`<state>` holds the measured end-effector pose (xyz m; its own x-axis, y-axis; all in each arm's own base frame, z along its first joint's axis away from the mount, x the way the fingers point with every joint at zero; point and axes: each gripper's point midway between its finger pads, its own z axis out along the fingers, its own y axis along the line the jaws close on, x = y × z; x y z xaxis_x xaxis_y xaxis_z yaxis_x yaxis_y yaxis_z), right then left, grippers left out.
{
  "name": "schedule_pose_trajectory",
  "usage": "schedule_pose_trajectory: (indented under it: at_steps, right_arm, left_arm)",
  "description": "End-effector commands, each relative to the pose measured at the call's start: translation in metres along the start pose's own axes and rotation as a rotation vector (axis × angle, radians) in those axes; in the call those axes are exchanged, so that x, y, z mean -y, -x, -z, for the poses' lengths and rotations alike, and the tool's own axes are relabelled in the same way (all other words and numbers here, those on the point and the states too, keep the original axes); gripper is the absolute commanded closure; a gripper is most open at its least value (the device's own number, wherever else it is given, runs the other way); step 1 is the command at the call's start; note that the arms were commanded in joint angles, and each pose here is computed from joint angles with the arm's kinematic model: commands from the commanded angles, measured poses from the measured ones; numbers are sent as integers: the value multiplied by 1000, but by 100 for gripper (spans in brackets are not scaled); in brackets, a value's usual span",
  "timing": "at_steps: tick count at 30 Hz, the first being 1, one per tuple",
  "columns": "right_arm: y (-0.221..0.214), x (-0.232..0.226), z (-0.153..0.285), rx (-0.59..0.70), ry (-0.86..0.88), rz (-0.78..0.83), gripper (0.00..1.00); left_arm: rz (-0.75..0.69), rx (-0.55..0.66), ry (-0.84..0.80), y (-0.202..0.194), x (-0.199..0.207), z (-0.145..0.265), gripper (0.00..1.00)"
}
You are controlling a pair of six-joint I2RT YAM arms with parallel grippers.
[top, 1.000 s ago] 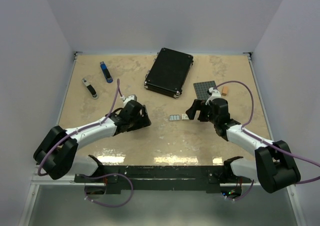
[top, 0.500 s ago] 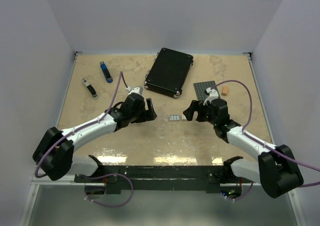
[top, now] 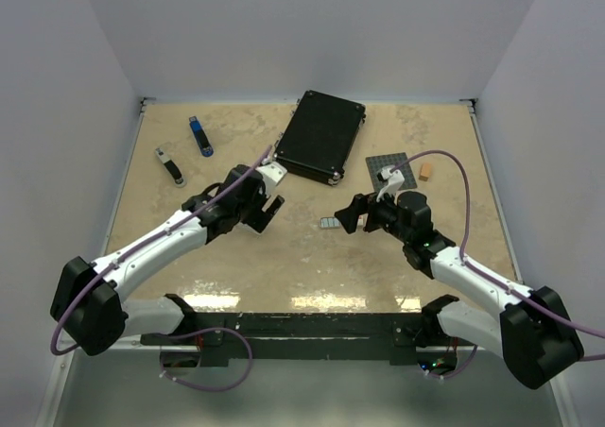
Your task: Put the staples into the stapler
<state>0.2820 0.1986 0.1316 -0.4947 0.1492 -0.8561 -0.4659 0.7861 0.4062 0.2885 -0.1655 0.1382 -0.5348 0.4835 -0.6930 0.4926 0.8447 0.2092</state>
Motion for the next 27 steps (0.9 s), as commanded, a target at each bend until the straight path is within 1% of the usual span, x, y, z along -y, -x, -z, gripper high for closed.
schedule_pose_trajectory:
  at_steps: [1,4,6,10,13,14,15,16,17,21,25,27]
  right_arm:
    - [12,-12,2,62,59,43,2]
    - [11,-13,1,55,67,45,2]
    - [10,-13,1,54,70,43,2]
    - [8,-14,0,51,77,46,2]
    - [10,-14,0,59,74,45,2]
    - [10,-14,0,59,74,45,2]
    - [10,-14,0,58,73,45,2]
    - [10,-14,0,58,73,45,2]
    - [9,-13,0,57,71,44,2]
    - [10,-14,1,60,74,47,2]
    - [9,-13,0,58,73,45,2]
    - [8,-14,0,55,77,45,2]
  left_arm:
    - [-300,-105,5,-33,-13,-7,10]
    - [-361,-138,7,-42,-14,-17,11]
    - [-425,-185,-43,-55,-7,-25,5]
    - [-466,-254,-15,-63,-11,-40,4]
    - [-490,-283,33,-61,-19,-52,6]
    - [-498,-282,54,-57,-22,-57,10]
    - [-496,-277,57,-53,-24,-59,13]
    - [-480,-257,64,-46,-26,-63,18]
    - [-472,-257,49,-45,-25,-68,20]
    - [-408,-248,26,-36,-31,-79,21]
    - [-315,-206,3,-22,-37,-88,21]
    - [-299,-203,-22,-21,-35,-91,21]
